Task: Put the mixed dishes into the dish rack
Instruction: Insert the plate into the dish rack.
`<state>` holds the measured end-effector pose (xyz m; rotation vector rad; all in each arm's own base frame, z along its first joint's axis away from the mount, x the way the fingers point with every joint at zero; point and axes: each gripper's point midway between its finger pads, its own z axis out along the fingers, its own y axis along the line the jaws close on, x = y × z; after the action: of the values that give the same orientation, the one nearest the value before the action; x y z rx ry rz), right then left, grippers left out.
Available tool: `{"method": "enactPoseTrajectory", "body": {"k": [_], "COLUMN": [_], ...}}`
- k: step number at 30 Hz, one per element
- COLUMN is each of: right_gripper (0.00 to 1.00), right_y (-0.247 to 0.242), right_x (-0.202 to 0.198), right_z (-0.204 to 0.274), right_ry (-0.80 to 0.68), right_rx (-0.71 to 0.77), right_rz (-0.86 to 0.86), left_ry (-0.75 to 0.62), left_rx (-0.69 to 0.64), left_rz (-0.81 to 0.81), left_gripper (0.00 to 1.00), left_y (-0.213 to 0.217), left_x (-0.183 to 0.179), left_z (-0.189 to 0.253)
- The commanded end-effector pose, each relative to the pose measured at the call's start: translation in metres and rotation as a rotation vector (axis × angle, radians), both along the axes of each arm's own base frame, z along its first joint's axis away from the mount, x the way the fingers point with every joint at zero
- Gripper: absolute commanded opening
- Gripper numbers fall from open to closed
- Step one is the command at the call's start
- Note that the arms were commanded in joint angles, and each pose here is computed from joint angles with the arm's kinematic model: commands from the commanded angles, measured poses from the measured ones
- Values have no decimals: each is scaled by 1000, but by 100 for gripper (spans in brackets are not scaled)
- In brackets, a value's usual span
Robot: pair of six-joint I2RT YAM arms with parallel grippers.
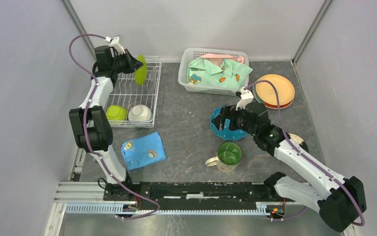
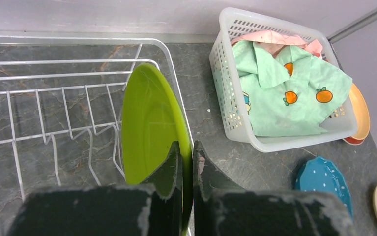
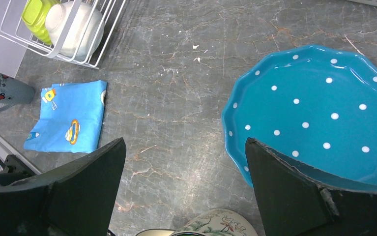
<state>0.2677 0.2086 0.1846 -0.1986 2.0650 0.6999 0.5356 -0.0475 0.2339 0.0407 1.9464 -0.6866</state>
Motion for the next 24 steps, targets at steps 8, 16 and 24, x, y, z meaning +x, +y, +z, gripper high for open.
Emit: {"method": "enactPoseTrajectory", "body": {"k": [8,16,24], "right_gripper": [98,98,98], "right_y": [4,4,3], "right_x": [10,10,11], "right_z": [28,26,26], "right_ry": [-77,-76,-80], "right_rx": [33,32,27], "right_rz": [-1,-6,-10], "left_ry": [40,51,-8], "left_rx": [-48,-44,-51], "left_rz": [-47,-32,12], "left_gripper": [8,8,5], "left_y": [-10,-8,-11], "left_x": [10,12,13], "left_z": [-51,-58,-7]}}
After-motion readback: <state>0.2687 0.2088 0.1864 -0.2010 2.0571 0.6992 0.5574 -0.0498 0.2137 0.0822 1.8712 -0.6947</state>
